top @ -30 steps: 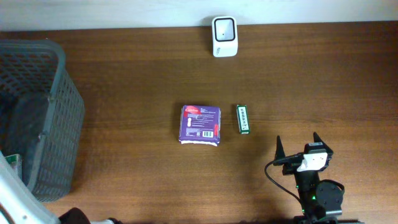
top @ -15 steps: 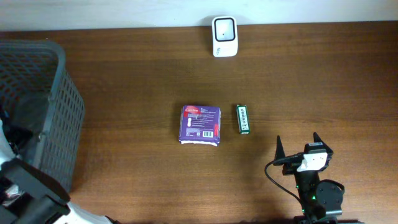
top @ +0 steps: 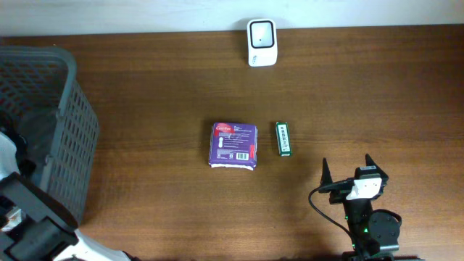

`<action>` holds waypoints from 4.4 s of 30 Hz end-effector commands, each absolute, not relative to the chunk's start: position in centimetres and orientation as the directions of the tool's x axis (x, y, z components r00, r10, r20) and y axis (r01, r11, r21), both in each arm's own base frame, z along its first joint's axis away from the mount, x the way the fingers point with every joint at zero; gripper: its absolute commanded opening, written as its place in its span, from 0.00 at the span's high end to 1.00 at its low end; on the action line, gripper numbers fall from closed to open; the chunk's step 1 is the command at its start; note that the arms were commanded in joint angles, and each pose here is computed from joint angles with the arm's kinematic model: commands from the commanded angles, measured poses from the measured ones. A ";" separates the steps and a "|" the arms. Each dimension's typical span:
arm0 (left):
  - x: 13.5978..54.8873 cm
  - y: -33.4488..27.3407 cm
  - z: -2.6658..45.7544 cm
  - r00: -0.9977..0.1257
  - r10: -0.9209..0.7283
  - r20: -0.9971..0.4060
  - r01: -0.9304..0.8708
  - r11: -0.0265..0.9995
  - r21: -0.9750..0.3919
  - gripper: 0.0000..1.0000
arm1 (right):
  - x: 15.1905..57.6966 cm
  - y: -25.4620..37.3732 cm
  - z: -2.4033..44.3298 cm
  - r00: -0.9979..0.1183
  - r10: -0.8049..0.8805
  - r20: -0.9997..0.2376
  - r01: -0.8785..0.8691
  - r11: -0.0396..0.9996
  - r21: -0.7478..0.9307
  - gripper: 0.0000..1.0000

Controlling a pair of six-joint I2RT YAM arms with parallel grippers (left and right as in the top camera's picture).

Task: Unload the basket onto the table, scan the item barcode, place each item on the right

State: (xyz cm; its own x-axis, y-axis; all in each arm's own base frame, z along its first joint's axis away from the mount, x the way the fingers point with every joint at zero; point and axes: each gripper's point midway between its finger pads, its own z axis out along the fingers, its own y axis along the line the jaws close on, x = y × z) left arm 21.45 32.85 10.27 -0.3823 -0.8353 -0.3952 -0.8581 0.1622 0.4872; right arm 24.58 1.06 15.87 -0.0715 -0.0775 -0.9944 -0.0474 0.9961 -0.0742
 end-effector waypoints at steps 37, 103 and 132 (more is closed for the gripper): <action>25.2 31.3 10.6 -0.424 -0.892 -0.155 -0.876 0.361 0.320 0.35 | 24.6 1.1 15.5 -0.077 -0.068 -0.995 -0.045 0.997 -0.064 0.02; 42.5 -15.6 28.1 -0.915 -0.055 -0.399 -0.019 0.995 -0.094 0.18 | 24.6 1.1 15.5 -0.077 -0.068 -0.995 -0.045 0.997 -0.064 0.02; 32.6 21.3 41.1 -0.413 -0.623 -0.664 -0.687 0.692 -0.222 0.57 | 24.6 1.1 15.5 -0.077 -0.068 -0.995 -0.045 0.997 -0.064 0.02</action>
